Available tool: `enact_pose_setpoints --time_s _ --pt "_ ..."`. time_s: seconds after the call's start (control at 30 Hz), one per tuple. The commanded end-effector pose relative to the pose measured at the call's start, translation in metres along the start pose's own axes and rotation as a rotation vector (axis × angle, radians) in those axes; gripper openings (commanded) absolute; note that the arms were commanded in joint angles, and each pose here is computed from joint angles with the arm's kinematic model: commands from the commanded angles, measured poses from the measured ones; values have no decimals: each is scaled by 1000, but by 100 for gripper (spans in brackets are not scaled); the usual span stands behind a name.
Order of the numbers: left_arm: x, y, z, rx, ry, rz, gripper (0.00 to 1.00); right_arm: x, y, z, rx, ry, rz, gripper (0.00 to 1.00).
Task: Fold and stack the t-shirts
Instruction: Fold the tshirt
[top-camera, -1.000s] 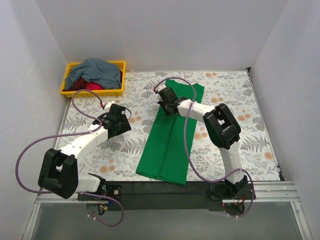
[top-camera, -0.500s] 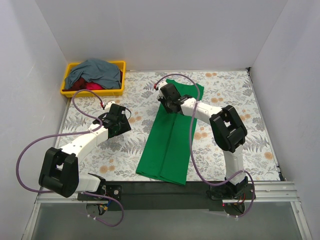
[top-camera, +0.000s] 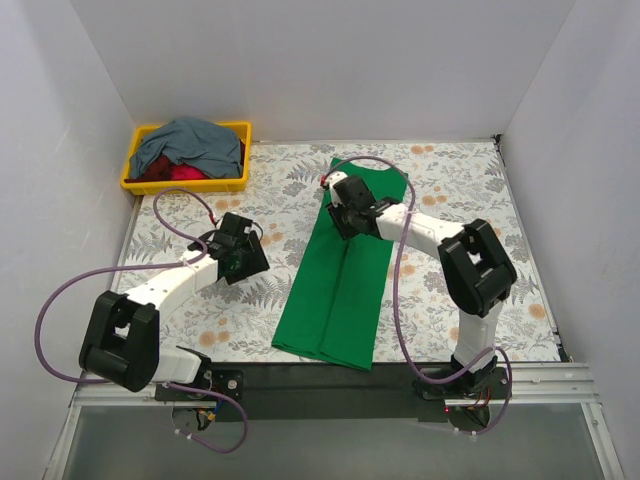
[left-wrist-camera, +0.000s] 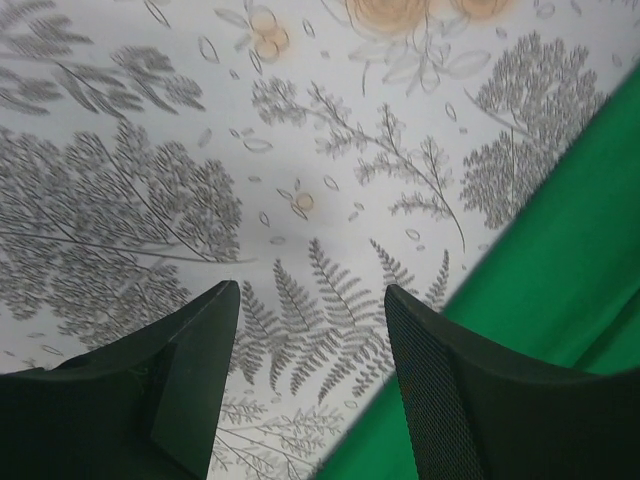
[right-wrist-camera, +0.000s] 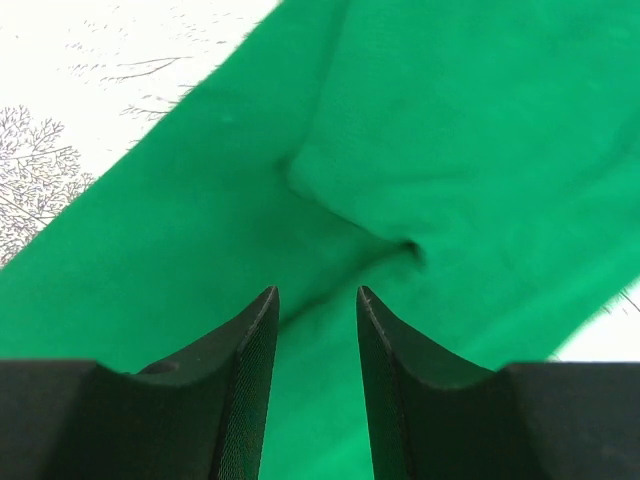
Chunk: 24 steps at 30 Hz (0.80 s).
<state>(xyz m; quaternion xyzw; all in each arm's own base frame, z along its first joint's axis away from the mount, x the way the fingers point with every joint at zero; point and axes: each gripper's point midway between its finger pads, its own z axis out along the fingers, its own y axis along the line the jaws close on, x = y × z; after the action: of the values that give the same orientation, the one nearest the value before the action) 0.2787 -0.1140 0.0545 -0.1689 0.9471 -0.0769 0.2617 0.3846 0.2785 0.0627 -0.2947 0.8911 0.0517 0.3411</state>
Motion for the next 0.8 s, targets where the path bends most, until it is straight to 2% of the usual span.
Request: enact_pose_setpoints --time_s 0.0,0.2,0.37,0.5,0.53,0.6,0.77 --pt "37 -28 -13 156 146 -26 58 -18 -32 -27 40 -83 151 44" --pt "87 -52 -27 245 302 -37 48 -4 -103 -15 6 -108 425 41" --pt "120 -62 -27 248 424 -64 43 4 -128 15 -55 -89 559 39" --pt "132 -67 -20 233 478 -103 37 3 -152 45 -48 -85 583 39" --pt "135 -67 -17 222 495 -116 36 -12 -161 48 -45 -116 572 39" --pt "138 -75 -17 236 517 -140 36 -6 -167 69 -66 -96 576 39" --pt "139 -91 -8 243 542 -219 36 -34 -192 102 -124 -149 576 39"
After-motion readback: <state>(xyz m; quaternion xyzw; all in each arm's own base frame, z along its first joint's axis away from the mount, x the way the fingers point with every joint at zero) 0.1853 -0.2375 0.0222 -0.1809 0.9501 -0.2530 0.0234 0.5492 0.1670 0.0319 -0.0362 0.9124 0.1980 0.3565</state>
